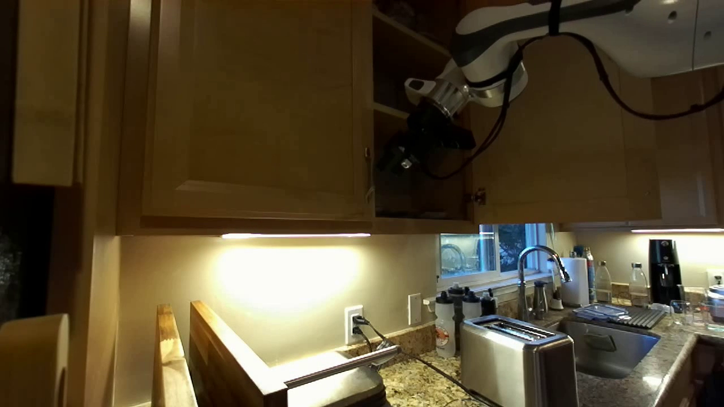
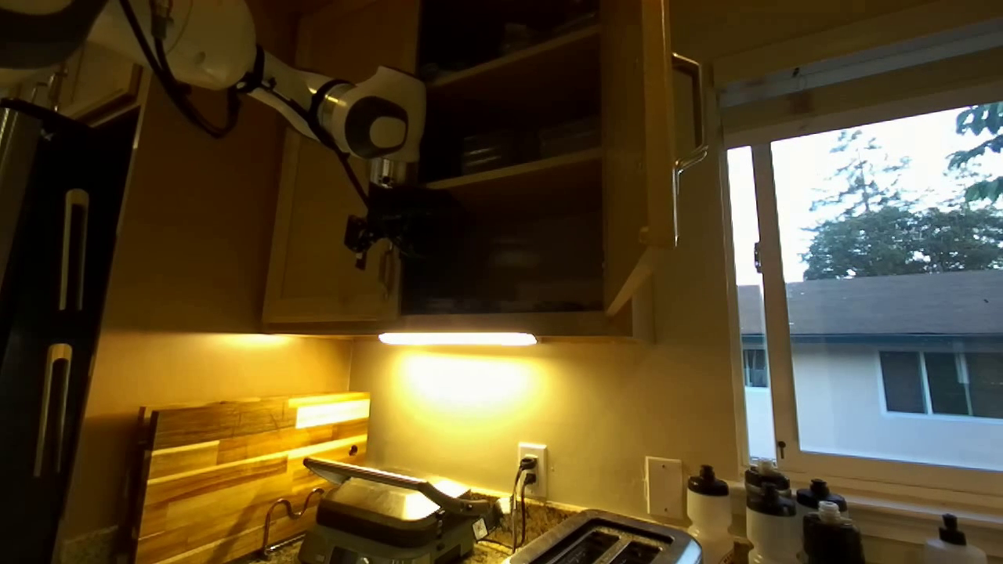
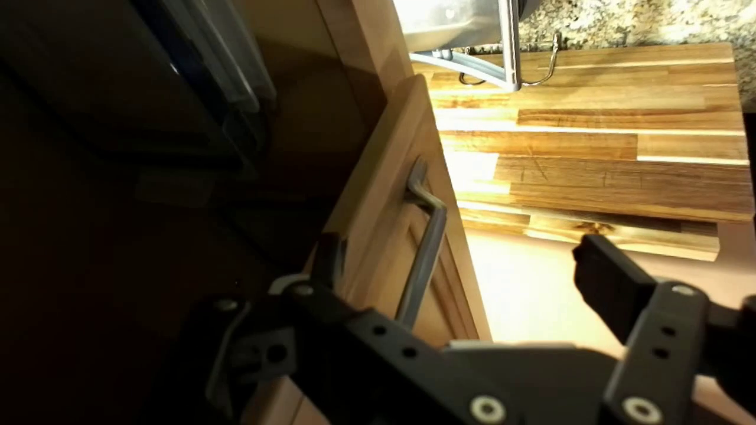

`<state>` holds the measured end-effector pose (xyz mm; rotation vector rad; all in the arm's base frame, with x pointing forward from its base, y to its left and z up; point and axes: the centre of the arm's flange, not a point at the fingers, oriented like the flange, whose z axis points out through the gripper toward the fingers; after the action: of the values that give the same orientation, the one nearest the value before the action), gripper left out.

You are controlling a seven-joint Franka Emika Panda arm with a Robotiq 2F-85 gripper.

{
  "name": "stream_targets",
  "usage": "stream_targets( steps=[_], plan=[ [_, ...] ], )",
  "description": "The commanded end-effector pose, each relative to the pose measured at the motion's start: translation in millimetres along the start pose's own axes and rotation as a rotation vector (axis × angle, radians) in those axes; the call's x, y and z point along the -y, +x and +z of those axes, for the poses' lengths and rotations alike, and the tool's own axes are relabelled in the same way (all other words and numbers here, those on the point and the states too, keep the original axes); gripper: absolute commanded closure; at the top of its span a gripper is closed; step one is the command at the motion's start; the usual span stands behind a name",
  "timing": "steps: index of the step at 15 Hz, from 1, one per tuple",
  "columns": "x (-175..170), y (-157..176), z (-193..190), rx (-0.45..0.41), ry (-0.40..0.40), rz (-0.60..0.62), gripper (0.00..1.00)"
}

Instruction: Open the cabinet doors

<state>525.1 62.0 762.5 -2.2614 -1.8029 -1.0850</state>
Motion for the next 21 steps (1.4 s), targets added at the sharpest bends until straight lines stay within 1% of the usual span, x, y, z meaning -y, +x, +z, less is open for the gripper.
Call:
stream_targets(
  steps=[1, 8, 12, 14, 17, 21],
  plan=[
    [-14, 4, 3, -0.021, 0.006, -0.032, 0.0],
    [-24, 8, 9, -0.01, -0.01, -0.036, 0.0],
    [-21, 13, 16, -0.027, 0.023, -0.04, 0.0],
    [-9, 14, 15, -0.025, 0.045, -0.032, 0.0],
    [19, 9, 3, 0.032, 0.013, 0.012, 0.0],
    [54, -1, -16, 0.098, 0.021, 0.072, 0.0]
  ],
)
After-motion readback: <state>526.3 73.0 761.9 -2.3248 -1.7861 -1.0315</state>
